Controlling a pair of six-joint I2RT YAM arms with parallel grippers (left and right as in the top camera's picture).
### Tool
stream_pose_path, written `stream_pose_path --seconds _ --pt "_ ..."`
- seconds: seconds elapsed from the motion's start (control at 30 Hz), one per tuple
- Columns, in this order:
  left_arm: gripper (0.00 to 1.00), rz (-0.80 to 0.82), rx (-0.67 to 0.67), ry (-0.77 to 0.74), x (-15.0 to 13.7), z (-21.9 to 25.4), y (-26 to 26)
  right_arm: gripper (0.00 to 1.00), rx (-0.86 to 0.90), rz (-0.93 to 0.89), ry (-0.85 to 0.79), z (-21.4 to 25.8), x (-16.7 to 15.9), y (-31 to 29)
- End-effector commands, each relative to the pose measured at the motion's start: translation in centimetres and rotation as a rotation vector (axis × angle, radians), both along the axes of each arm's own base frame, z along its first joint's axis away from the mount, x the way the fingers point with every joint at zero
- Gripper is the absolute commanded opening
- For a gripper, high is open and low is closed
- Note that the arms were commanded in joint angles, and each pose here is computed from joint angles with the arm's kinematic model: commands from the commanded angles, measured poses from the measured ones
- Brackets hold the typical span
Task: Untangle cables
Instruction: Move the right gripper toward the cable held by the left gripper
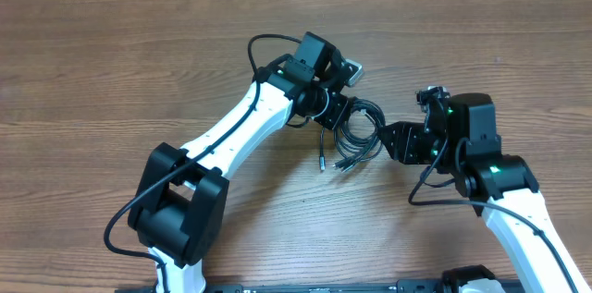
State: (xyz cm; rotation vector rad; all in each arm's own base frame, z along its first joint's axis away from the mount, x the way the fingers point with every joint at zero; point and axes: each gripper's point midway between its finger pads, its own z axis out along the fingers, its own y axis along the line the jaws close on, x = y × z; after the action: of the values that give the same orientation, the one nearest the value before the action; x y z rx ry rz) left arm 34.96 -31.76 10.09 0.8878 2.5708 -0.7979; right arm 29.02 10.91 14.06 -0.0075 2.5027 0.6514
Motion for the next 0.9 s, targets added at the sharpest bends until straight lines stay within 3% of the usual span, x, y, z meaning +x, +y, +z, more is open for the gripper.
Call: stream_pose_path --seconds 0.0,0.17,0.33,0.57,0.73,0.87 --pt "0.04 -0.045 -0.069 -0.034 -0.6 3.0 -2.1 0.40 -0.009 0.000 0.011 -0.2 0.7 0.1" --pt "0.04 -0.055 -0.078 -0.047 -0.7 3.5 -2.6 0.23 -0.013 -0.001 0.062 -1.6 0.8 0.2" --pt "0.04 -0.055 -0.088 -0.061 -0.4 4.2 -2.8 0.20 -0.017 -0.002 0.086 -2.3 0.8 0.2" --pt "0.04 -0.055 -0.094 -0.071 -0.3 4.9 -2.8 0.04 -0.023 -0.004 0.107 -3.0 0.8 0.1" --pt "0.04 -0.039 -0.061 -0.071 -0.2 4.6 -2.3 0.04 -0.038 -0.020 0.119 -3.2 0.6 -0.2" --pt "0.04 0.006 0.013 -0.098 0.6 3.9 -1.0 0.04 -0.142 -0.165 0.205 -4.8 -0.3 -2.9"
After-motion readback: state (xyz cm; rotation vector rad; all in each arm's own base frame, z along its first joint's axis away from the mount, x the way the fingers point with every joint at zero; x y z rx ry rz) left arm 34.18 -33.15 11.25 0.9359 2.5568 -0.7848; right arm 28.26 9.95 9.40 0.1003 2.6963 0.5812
